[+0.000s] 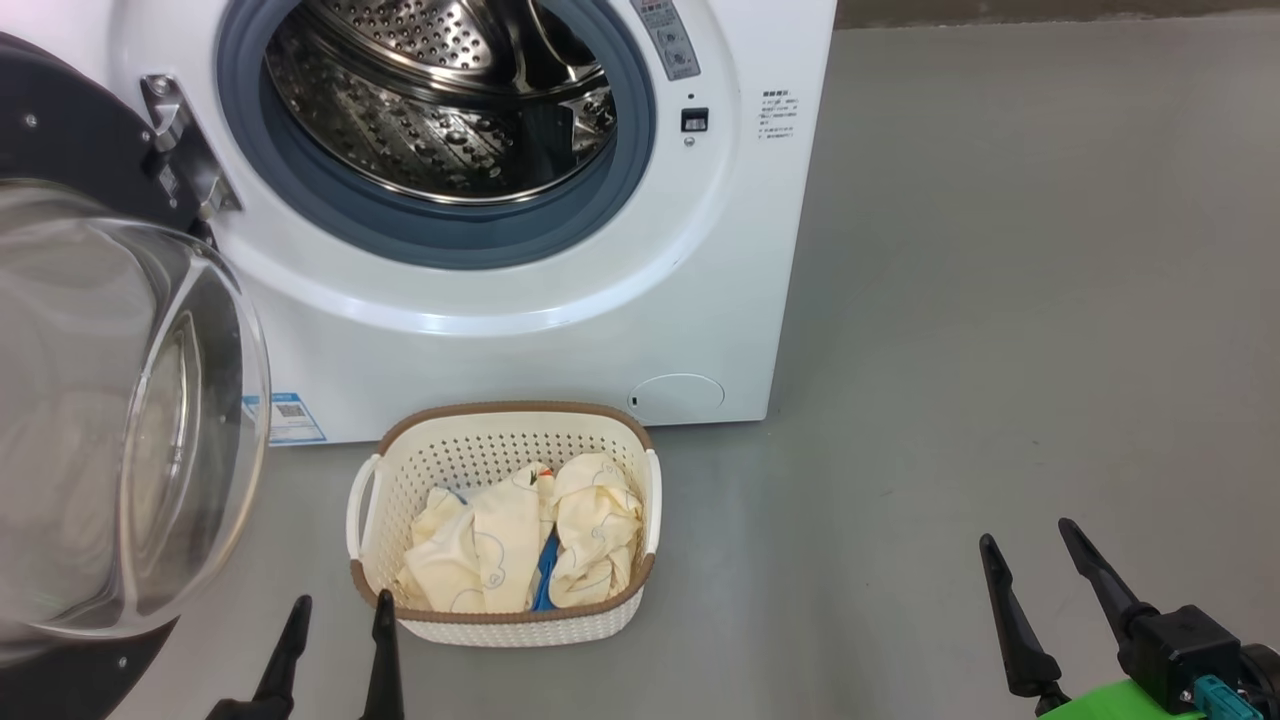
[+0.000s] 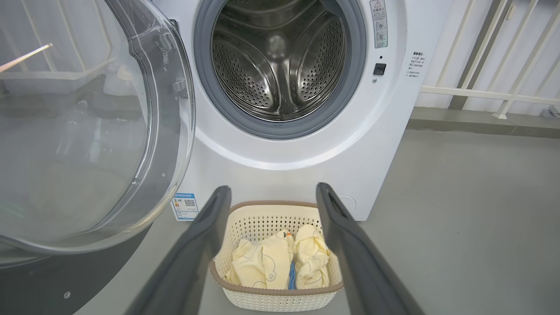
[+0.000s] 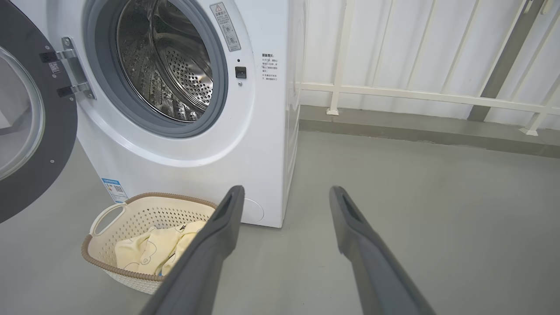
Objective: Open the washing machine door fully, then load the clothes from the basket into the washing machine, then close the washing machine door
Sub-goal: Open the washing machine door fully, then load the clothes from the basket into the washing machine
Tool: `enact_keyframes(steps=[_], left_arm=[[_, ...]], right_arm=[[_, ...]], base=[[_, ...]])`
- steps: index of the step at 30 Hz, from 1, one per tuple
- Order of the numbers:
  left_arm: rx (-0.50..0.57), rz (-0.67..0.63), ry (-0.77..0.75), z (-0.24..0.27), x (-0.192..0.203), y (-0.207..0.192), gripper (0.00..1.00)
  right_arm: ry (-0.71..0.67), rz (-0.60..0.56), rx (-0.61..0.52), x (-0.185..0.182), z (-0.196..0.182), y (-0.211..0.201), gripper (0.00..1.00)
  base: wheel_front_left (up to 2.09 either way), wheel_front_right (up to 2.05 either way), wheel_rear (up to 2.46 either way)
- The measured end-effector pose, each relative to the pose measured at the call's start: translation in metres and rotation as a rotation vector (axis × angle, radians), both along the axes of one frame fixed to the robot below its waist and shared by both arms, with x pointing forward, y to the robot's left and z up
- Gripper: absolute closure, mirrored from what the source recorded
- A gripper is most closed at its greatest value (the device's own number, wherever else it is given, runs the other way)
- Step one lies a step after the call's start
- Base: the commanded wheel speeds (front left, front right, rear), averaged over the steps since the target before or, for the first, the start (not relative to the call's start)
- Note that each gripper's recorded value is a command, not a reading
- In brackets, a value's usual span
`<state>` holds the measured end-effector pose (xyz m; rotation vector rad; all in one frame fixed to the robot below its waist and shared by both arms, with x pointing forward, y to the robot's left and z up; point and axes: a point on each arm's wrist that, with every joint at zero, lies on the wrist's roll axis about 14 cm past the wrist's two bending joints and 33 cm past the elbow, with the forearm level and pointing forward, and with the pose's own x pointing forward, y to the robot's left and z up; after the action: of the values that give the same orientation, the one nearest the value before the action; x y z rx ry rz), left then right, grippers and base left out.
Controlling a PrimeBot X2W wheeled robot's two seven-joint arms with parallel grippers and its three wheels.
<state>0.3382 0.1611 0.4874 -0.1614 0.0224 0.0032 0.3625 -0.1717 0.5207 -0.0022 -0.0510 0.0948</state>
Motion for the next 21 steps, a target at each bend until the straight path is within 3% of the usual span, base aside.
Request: enact_keyframes(steps=[13, 21], left_arm=[[0.01, 0.009, 0.002, -0.0004, 0.0001, 0.0014, 0.0], [0.011, 0.011, 0.004, -0.0013, -0.0006, 0.0009, 0.0]], right_arm=[[0.001, -0.006, 0.0, -0.0007, -0.0003, -0.0018, 0.0], [-0.003, -0.005, 0.0, 0.0001, 0.0009, -0.0015, 0.0]], base=[[0.05, -0.05, 0.0], [0.95, -0.95, 0.0]])
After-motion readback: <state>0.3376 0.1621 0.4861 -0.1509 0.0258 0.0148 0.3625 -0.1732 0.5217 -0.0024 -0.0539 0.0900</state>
